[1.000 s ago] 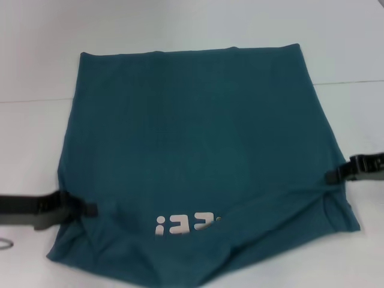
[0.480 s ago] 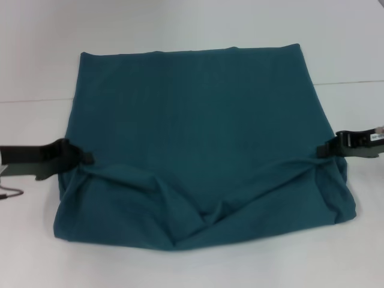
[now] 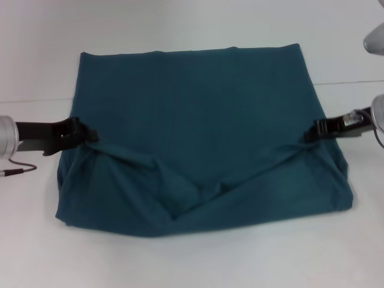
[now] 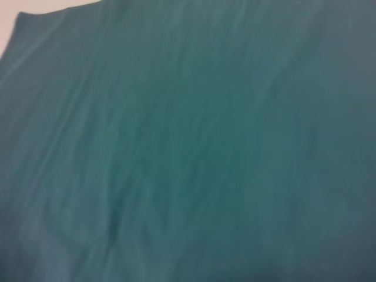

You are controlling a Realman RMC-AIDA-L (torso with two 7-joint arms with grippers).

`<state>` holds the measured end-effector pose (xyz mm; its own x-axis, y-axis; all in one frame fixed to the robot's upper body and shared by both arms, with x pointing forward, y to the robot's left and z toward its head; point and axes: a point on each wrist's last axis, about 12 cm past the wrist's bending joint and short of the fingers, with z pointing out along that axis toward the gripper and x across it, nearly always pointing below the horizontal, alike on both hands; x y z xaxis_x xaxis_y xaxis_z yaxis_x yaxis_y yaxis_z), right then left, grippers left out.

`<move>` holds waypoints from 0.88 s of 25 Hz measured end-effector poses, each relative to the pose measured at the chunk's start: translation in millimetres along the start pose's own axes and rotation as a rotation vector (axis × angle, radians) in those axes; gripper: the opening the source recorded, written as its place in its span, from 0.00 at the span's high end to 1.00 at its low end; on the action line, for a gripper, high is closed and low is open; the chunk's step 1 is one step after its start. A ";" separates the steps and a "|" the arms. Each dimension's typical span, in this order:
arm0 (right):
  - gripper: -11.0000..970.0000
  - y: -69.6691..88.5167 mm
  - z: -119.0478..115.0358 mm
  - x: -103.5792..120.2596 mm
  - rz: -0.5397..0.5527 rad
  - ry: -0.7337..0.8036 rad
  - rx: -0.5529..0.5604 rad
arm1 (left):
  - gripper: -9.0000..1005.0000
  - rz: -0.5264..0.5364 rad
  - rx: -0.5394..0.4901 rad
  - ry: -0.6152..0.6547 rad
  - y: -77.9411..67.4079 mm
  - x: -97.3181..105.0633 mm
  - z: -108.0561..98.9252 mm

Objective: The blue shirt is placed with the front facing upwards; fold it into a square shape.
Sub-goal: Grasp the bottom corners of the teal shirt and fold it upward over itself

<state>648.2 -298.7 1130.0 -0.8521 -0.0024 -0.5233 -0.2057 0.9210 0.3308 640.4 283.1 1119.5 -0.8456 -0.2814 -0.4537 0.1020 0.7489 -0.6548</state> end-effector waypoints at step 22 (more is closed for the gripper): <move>0.87 5.7 12.1 -34.9 -0.012 -0.169 0.138 | 0.94 0.009 -0.102 -0.109 4.3 -18.3 3.4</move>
<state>682.6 -288.7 1140.7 -0.7546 0.0415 -0.6549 -0.1374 0.9659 0.2196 658.1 289.4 1122.9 -0.7821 -0.3338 -0.5262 0.0508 0.8074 -0.5878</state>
